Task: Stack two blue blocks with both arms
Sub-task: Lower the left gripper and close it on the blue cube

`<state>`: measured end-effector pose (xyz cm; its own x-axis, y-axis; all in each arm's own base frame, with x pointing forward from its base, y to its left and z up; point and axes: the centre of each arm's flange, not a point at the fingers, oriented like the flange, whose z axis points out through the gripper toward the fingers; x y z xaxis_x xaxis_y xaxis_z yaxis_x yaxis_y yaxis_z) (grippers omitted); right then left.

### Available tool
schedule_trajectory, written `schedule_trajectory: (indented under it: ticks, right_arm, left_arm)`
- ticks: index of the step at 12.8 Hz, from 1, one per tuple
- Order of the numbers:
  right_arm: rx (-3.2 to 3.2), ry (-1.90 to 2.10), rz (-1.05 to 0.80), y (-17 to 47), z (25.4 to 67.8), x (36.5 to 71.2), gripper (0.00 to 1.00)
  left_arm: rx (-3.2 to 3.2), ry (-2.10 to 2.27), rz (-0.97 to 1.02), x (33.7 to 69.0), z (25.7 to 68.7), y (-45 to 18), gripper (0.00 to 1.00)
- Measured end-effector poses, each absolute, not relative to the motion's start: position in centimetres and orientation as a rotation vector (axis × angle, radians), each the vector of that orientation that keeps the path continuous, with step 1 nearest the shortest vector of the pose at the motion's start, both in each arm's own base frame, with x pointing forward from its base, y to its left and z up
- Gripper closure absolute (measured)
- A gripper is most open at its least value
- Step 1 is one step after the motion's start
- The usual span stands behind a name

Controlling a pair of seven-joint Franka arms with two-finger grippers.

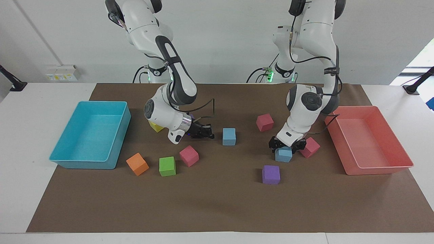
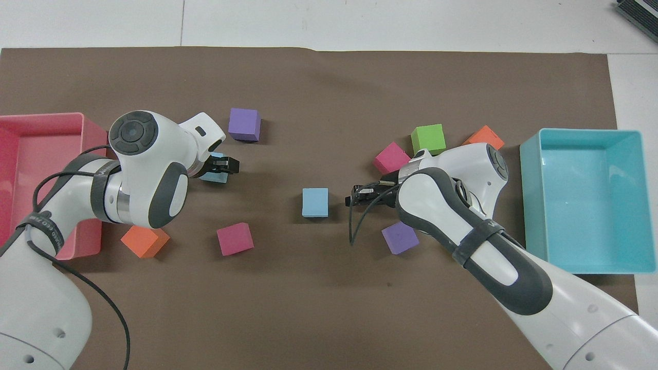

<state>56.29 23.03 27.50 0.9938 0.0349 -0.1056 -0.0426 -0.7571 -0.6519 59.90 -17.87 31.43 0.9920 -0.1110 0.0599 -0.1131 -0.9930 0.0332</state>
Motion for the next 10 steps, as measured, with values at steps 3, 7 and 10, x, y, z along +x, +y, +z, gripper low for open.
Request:
schedule_trajectory:
  ticks: [3, 7, 10]
  right_arm:
    - [-2.425, 0.004, 0.145, 23.09, 27.50, 56.27, 0.99]
    - [-2.422, 0.003, 0.146, 23.30, 27.52, 56.19, 0.99]
    - [-2.422, 0.003, 0.147, 23.31, 27.52, 56.19, 0.99]
  left_arm:
    - [3.098, -0.174, 0.097, 59.94, 31.47, -17.87, 0.00]
    - [3.098, -0.171, 0.100, 59.98, 31.51, -17.82, 0.33]
    - [3.097, -0.171, 0.103, 60.00, 31.57, -17.81, 0.41]
